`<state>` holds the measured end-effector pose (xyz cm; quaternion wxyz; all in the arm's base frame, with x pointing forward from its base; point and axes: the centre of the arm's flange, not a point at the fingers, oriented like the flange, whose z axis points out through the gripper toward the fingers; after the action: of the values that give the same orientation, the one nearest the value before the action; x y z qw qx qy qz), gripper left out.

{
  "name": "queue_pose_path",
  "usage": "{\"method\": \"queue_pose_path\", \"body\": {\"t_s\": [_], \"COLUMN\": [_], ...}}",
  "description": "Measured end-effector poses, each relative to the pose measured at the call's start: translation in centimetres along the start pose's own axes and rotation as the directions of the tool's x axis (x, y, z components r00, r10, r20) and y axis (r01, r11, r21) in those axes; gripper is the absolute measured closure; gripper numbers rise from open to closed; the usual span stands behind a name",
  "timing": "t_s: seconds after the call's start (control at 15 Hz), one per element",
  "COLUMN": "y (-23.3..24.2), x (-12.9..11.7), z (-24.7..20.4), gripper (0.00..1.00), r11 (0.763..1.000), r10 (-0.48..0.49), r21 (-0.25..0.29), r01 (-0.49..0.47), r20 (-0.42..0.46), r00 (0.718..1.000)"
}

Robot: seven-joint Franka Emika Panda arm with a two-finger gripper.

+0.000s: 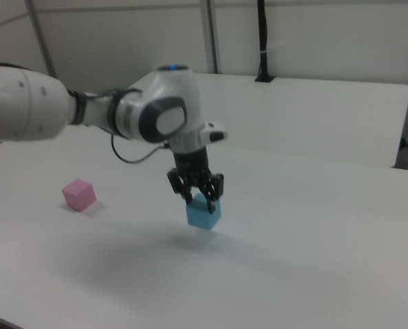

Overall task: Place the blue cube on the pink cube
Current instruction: 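Lift the light-blue cube off the table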

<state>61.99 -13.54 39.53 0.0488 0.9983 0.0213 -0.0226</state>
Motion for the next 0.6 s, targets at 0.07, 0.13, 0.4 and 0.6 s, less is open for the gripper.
{"method": "queue_pose_path", "body": {"t_s": [0.07, 0.13, 0.4, 0.6], "y": [0.1, 0.1, -0.3, -1.4], "x": [-0.7, -1.5, -4.3, -5.8], "z": [-2.0, -4.0, -9.8, -12.5], "gripper": [0.39, 0.39, 0.39, 0.39], "r11": [1.000, 1.000, 1.000, 0.999], "r10": [0.003, 0.007, 0.010, 0.004], "r21": [0.004, 0.008, 0.023, 0.042], "r01": [-0.003, -0.007, -0.010, -0.004], "r20": [-0.001, -0.005, -0.009, -0.010], "r00": [1.000, 1.000, 1.000, 1.000]}}
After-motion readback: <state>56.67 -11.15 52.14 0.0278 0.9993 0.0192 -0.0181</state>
